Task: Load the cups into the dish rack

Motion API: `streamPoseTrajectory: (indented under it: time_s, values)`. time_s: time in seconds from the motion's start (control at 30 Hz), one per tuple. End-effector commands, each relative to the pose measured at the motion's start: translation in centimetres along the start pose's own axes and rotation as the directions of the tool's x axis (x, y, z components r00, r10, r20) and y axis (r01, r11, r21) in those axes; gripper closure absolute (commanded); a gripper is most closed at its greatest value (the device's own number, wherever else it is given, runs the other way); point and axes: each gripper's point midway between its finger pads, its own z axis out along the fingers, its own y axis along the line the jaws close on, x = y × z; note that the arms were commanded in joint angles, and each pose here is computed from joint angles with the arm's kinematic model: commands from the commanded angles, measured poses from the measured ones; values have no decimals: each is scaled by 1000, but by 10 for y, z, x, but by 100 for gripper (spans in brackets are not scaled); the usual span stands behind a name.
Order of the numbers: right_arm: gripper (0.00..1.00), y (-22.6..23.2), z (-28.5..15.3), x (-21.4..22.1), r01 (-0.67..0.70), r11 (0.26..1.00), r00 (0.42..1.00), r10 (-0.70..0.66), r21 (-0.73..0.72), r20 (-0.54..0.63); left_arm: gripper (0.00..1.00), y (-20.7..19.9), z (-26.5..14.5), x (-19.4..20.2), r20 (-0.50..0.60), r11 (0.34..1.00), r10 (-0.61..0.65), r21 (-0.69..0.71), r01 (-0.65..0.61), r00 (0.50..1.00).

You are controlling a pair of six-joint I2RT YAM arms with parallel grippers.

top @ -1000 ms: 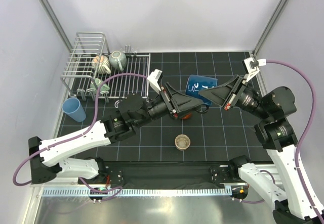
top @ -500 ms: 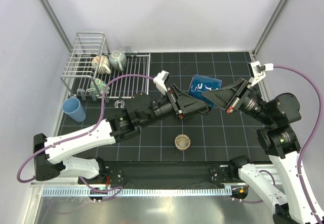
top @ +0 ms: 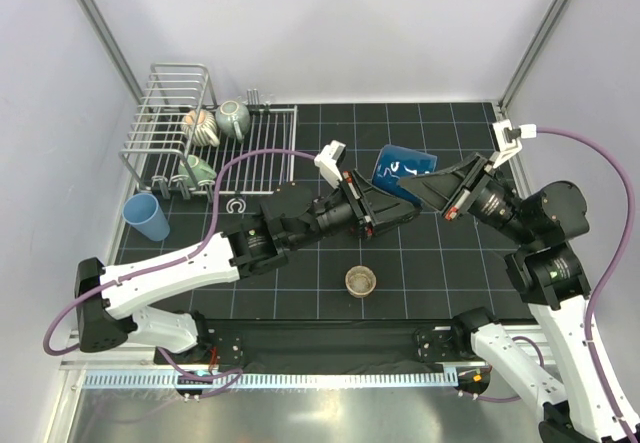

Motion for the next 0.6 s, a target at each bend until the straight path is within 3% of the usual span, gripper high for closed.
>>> streamPoseTrajectory:
  time_s: [0.0, 0.07, 0.27, 0.3, 0.33, 0.43, 0.57]
  values:
    - [96, 36, -8, -7, 91, 989, 996, -88, -114, 23, 88, -35, -6, -20, 95, 996, -4, 94, -5, 995]
    - [96, 35, -8, -6, 89, 990, 996, -88, -113, 17, 100, -34, -8, -23, 111, 996, 5, 91, -15, 994]
    - [94, 26, -10, -4, 90, 995, 996, -91, -42, -5, 100, -39, -14, -26, 129, 990, 116, 67, -125, 985]
    - [90, 22, -10, -3, 105, 994, 994, -105, -23, -10, 100, -45, -15, -27, 134, 988, 132, 68, -142, 982]
    - [74, 19, -11, -2, 95, 995, 995, -95, 6, -21, 100, -48, -20, -30, 144, 985, 148, 62, -159, 978]
    - [59, 11, -12, -2, 100, 994, 995, -99, 47, -24, 100, -46, -31, -37, 176, 979, 196, 18, -203, 965]
    - [47, -2, -10, 2, 67, 994, 997, -64, 90, -39, 100, -47, -41, -42, 192, 970, 240, -16, -242, 951]
